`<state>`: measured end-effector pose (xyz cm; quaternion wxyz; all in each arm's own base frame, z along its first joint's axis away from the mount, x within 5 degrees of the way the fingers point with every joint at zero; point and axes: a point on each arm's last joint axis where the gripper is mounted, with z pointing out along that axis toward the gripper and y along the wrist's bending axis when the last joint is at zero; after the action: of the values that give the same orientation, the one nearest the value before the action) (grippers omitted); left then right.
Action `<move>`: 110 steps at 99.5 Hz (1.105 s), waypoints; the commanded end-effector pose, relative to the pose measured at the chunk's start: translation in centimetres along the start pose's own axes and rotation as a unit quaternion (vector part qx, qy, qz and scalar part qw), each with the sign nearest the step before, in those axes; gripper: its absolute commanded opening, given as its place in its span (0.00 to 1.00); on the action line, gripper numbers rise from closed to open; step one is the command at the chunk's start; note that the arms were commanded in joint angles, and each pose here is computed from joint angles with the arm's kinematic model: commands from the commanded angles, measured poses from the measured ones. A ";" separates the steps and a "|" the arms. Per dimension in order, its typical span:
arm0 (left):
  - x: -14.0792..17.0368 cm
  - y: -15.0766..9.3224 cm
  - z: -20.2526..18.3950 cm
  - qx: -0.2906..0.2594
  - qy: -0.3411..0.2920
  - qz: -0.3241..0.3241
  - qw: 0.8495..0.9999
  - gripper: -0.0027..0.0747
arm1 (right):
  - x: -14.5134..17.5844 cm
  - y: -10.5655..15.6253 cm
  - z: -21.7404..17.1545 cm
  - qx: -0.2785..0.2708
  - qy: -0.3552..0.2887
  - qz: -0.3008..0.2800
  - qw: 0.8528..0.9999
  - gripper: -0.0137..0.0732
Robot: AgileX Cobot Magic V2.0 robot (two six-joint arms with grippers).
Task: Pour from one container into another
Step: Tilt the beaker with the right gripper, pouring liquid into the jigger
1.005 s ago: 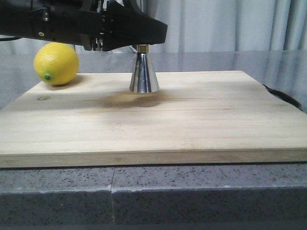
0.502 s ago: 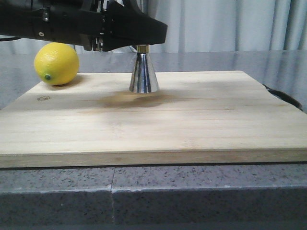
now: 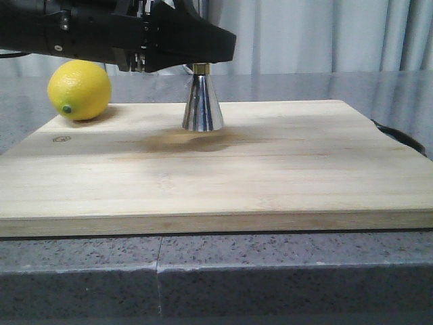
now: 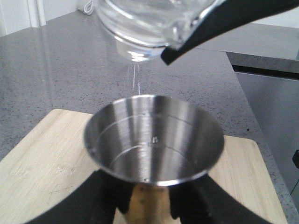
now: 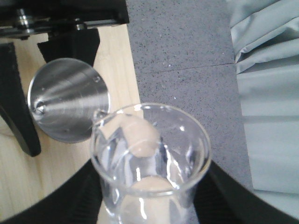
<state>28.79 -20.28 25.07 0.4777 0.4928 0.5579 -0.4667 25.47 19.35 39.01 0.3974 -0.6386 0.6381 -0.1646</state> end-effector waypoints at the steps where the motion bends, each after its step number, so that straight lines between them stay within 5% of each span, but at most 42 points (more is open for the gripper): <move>1: -3.1 -0.5 -0.2 0.005 -0.065 0.016 0.998 0.29 | -0.6 -1.8 -2.2 0.059 -0.036 -0.016 0.997 0.50; 110: -3.1 -0.5 -0.2 0.005 -0.065 0.016 0.998 0.29 | -0.9 -2.6 -2.4 0.110 -0.041 -0.125 0.985 0.50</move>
<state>28.79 -20.28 25.07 0.4777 0.4928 0.5579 -0.4667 25.95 19.47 39.67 0.4104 -0.6880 0.5526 -0.2300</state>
